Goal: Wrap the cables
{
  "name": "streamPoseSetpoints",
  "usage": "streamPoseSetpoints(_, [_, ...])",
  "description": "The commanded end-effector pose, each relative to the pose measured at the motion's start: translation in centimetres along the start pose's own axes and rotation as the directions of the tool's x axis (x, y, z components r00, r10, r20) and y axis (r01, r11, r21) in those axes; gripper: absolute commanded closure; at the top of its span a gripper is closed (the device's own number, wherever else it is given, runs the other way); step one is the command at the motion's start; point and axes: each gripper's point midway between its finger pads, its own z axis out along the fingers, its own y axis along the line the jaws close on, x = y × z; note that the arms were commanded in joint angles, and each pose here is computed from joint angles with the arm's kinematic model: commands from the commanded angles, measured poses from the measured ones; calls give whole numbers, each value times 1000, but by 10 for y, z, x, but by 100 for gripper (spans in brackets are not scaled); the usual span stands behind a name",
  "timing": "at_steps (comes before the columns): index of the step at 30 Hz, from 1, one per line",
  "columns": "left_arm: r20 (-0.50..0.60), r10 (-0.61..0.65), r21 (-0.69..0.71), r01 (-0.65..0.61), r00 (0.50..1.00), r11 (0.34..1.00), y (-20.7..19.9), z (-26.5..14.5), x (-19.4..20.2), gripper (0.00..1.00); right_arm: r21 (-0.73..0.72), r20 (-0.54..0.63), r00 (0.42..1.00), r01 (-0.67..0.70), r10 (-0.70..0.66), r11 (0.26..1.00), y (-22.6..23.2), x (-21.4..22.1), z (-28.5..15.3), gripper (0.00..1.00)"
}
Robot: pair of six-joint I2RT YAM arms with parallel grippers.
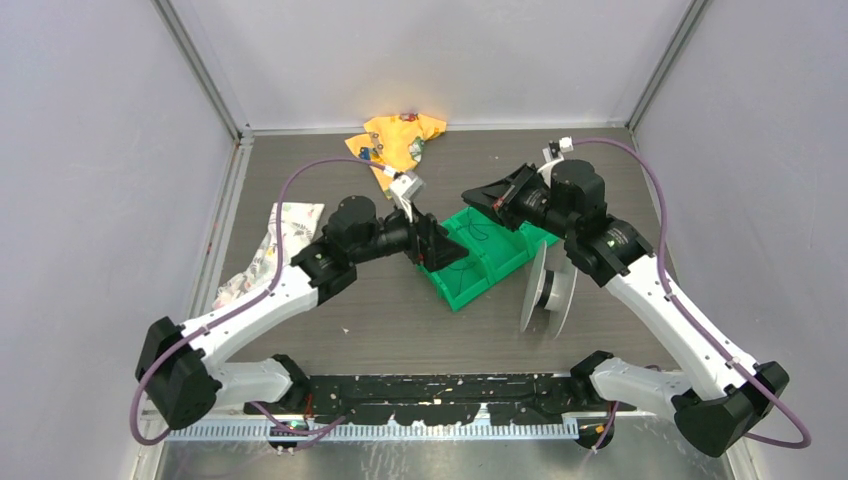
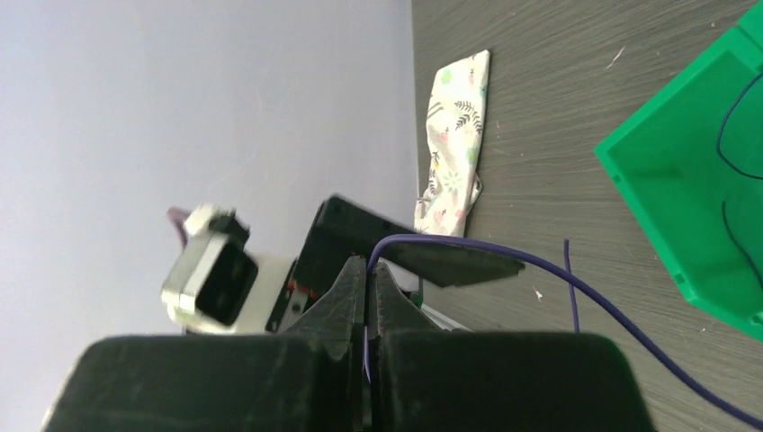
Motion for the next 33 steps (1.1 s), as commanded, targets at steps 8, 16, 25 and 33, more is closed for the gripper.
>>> streamPoseSetpoints(8, [254,-428,56,428,868,902,23,14,-61,26,-147,-26,1000,0,-4,989,29,0,-8,99])
streamPoseSetpoints(16, [112,-561,149,544,820,826,21,41,-45,37,-159,-39,999,-3,-4,987,33,0,-5,99])
streamPoseSetpoints(25, [77,-580,211,555,811,804,15,48,-45,71,-137,-29,1000,-5,1,991,23,-2,-4,99])
streamPoseSetpoints(33, [50,-563,245,536,825,808,9,47,-44,99,-108,-10,1000,1,-2,994,10,-3,-3,99])
